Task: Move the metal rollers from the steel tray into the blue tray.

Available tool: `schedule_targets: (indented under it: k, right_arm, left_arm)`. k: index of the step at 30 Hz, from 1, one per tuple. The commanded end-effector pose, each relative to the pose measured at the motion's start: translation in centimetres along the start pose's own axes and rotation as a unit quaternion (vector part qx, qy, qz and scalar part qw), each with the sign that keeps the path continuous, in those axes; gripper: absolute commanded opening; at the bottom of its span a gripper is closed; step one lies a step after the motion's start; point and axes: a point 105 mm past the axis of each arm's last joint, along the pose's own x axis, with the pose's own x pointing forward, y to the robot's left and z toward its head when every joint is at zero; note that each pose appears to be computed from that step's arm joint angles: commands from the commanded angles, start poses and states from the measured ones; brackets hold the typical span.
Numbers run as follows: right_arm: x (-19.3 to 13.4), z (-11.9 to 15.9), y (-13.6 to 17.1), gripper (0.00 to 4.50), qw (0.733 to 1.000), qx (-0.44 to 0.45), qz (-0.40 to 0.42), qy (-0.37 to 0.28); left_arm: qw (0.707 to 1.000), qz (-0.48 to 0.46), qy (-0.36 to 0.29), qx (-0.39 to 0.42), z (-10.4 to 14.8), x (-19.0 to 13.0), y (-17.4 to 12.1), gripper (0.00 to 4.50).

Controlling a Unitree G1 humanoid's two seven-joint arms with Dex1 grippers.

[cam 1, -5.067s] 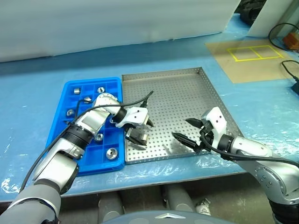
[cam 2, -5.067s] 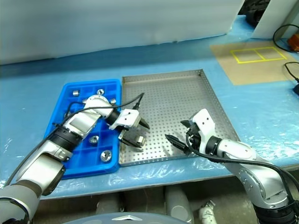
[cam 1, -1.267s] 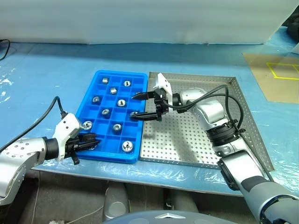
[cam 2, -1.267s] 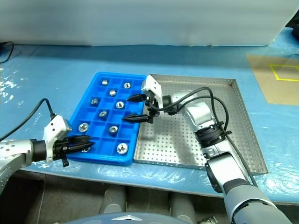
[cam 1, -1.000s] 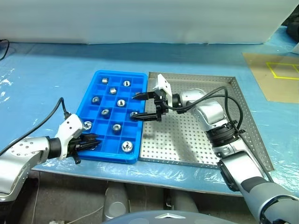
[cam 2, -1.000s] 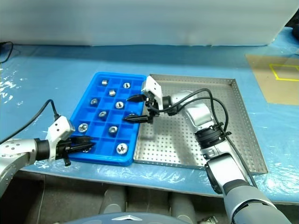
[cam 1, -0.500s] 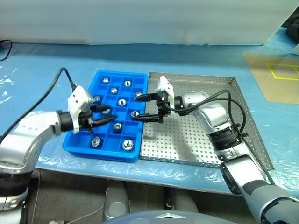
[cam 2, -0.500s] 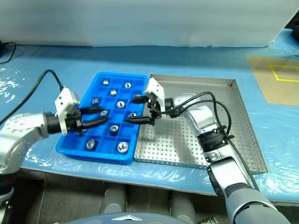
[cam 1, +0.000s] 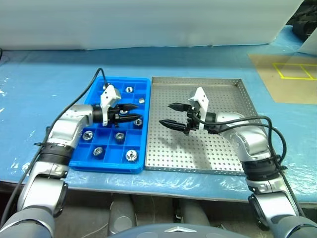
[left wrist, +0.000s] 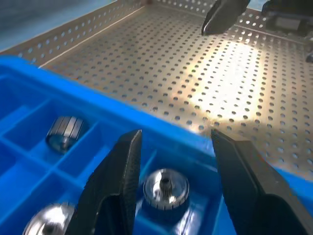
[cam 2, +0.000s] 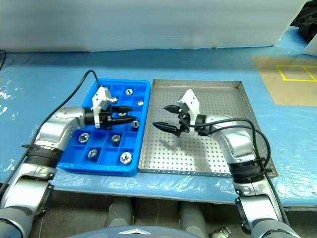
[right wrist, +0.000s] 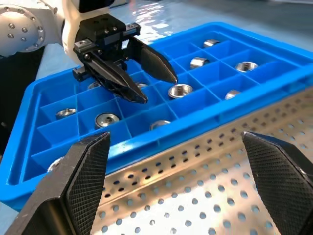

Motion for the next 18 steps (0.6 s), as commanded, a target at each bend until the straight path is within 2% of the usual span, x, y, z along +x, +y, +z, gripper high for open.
schedule_targets:
  k: [1,4,9,18]
  right_arm:
    - [-0.9,1.6,0.0,4.44,0.999,-0.016,-0.03,-0.029]
    - [-1.1,1.4,-0.2,4.44,0.998,-0.017,-0.049,-0.029]
    - [-1.4,1.5,-0.6,4.44,0.997,-0.02,-0.067,-0.029]
    - [-1.1,1.8,-1.1,4.44,0.996,-0.029,-0.076,-0.029]
  left_arm:
    - [1.0,-0.013,-0.024,0.015,1.3,1.5,0.4,2.37]
    - [0.999,-0.025,-0.017,0.018,0.7,2.6,0.3,2.37]
    - [0.998,-0.043,-0.028,0.019,1.1,3.5,-0.1,2.37]
    - [0.999,-0.024,-0.036,0.017,1.4,2.7,0.5,2.37]
